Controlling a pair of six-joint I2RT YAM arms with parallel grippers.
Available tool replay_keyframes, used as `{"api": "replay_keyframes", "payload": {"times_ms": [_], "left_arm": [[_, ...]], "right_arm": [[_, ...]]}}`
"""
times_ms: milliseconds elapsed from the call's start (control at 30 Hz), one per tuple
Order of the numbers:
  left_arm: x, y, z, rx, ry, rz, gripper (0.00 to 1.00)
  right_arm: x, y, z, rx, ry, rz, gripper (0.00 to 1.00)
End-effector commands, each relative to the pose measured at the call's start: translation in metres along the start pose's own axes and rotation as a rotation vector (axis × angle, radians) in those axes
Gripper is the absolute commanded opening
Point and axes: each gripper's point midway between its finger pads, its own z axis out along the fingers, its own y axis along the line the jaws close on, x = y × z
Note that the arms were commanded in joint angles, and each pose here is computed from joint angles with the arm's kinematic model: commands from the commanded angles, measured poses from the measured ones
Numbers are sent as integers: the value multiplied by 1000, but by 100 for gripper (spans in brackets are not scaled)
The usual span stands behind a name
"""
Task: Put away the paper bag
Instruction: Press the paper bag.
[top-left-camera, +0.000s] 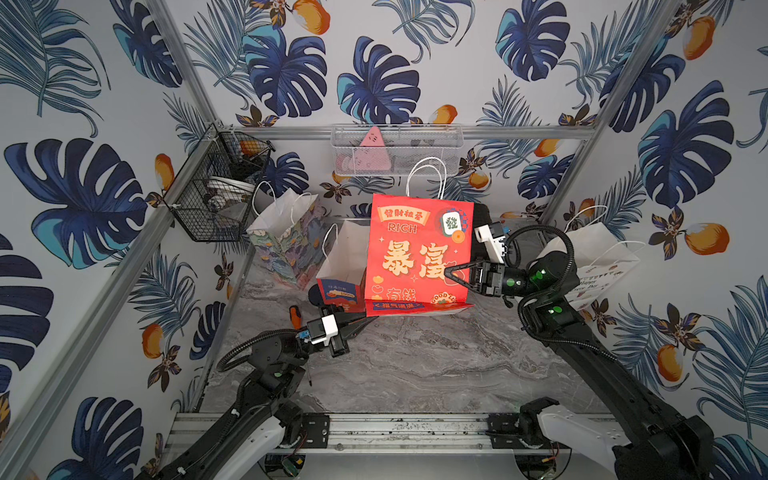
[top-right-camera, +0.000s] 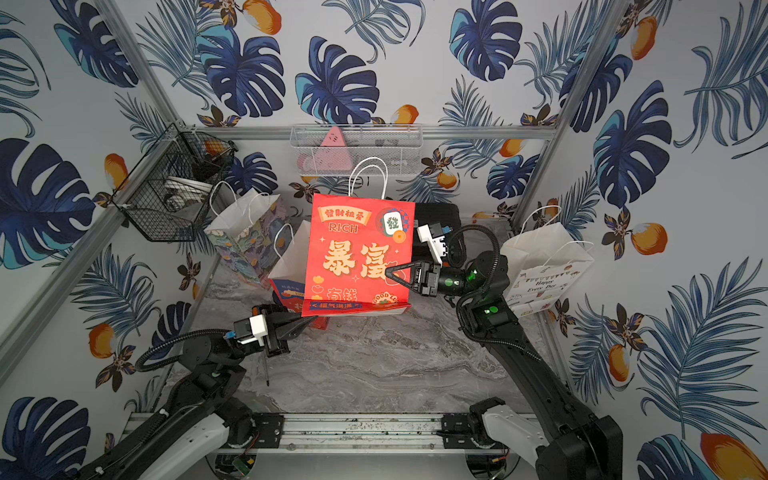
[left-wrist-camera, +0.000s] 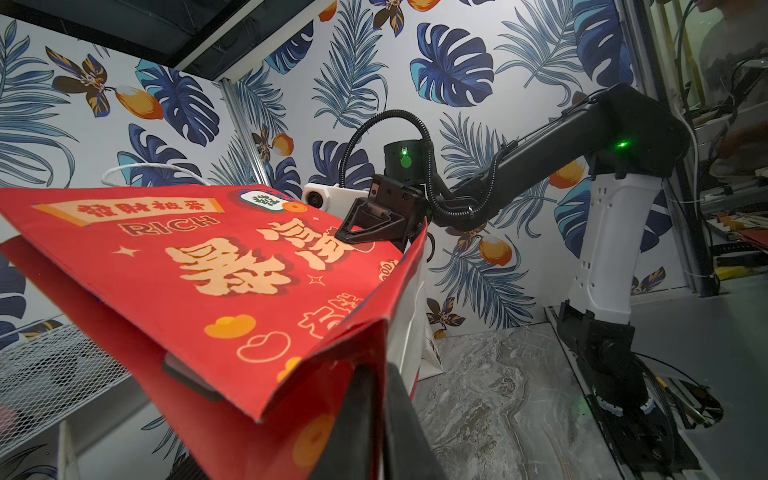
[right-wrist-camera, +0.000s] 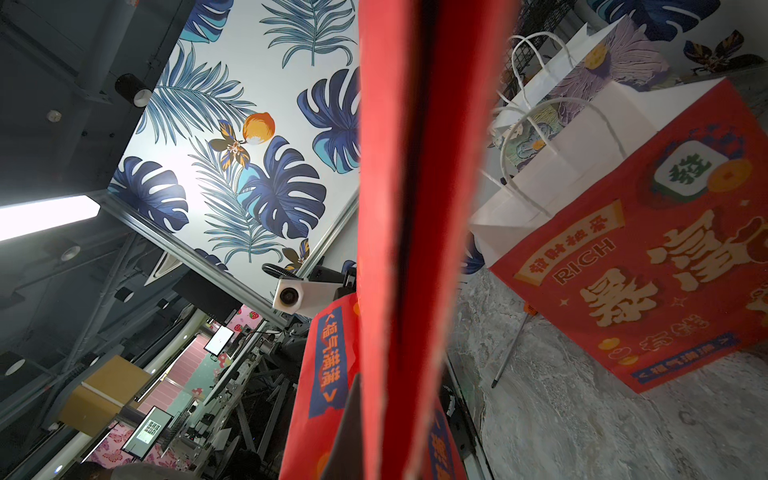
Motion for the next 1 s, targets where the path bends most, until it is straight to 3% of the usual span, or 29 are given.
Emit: {"api": "replay_keyframes", "payload": {"times_ms": [0, 167, 333, 500, 800, 967], "left_arm": [[-7, -3, 1, 20, -13, 36, 29], [-6, -6, 2, 33, -1, 39, 29], [-8, -8, 5, 56, -17, 20, 18], [-4, -7, 8, 62, -5, -8, 0], [18, 1, 5, 0, 117, -93, 0], [31, 3, -3, -55, 189, -151, 25]], "right_arm": [[-5, 2, 1, -1, -25, -21, 0], [-4, 1, 1, 1, -22, -23, 0], [2, -7, 4, 27, -1, -13, 0], [12, -14, 7, 61, 40, -28, 0], [15, 0, 2, 69, 58, -111, 0], [16, 13, -2, 74, 53, -201, 0]]}}
